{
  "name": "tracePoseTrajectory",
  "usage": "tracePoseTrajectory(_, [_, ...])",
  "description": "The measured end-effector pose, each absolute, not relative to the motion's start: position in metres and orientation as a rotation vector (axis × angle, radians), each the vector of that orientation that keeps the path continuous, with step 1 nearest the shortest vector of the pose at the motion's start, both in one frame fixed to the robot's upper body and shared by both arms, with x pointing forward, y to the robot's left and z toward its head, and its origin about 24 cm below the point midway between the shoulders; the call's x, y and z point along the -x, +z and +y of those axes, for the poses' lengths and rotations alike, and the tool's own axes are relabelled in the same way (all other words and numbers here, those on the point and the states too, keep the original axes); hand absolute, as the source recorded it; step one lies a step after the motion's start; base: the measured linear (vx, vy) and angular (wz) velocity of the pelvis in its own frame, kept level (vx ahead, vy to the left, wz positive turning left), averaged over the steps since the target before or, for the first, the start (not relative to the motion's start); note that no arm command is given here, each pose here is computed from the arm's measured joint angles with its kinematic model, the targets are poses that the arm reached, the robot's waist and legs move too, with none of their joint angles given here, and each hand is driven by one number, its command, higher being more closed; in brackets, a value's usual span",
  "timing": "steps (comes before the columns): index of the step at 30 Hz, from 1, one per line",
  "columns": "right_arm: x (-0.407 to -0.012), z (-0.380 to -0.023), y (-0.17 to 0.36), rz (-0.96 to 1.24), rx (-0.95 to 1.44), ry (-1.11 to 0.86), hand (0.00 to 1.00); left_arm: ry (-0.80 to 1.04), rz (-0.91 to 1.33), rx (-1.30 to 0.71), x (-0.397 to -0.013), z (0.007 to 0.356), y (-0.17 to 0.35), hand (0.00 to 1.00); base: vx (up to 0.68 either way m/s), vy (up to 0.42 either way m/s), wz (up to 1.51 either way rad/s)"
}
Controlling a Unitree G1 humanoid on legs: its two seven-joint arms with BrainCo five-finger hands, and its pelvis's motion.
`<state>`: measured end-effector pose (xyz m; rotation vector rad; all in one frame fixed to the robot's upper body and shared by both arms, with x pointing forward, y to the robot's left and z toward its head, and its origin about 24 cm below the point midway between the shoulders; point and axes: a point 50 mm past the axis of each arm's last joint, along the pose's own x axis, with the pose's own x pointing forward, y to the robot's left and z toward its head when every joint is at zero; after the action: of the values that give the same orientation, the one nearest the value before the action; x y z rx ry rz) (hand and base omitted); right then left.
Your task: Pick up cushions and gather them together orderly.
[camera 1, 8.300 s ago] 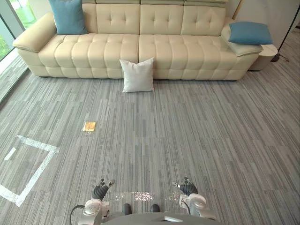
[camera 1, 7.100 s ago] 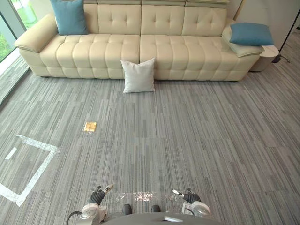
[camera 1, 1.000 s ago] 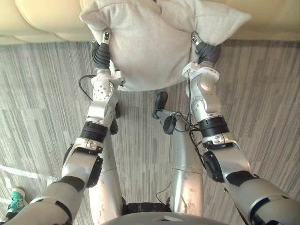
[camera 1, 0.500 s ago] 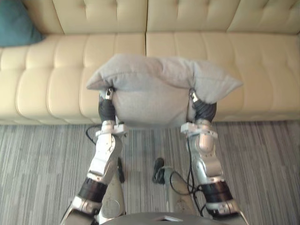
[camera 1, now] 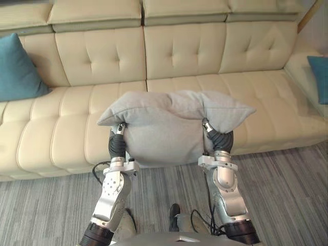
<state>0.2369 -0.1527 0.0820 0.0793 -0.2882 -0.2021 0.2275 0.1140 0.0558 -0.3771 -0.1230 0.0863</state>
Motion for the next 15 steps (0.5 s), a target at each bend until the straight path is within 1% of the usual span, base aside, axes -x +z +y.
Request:
tracePoseTrajectory(8, [-0.236, -0.161, 0.076, -0.258, -0.064, -0.216, 1.0, 0.048, -0.091, 0.372, -0.224, 0.111, 0.05, 1.0, 0.05, 0.074, -0.08])
tracePoseTrajectory(11, [-0.248, -0.159, 0.074, -0.235, -0.052, -0.209, 1.0, 0.056, -0.075, 0.373, -0.222, 0.112, 0.047, 1.0, 0.16, 0.27, -0.46])
tracePoseTrajectory(15, [-0.247, -0.155, 0.07, -0.211, -0.057, -0.191, 1.0, 0.074, -0.055, 0.368, -0.217, 0.116, 0.042, 1.0, 0.25, 0.26, -0.34])
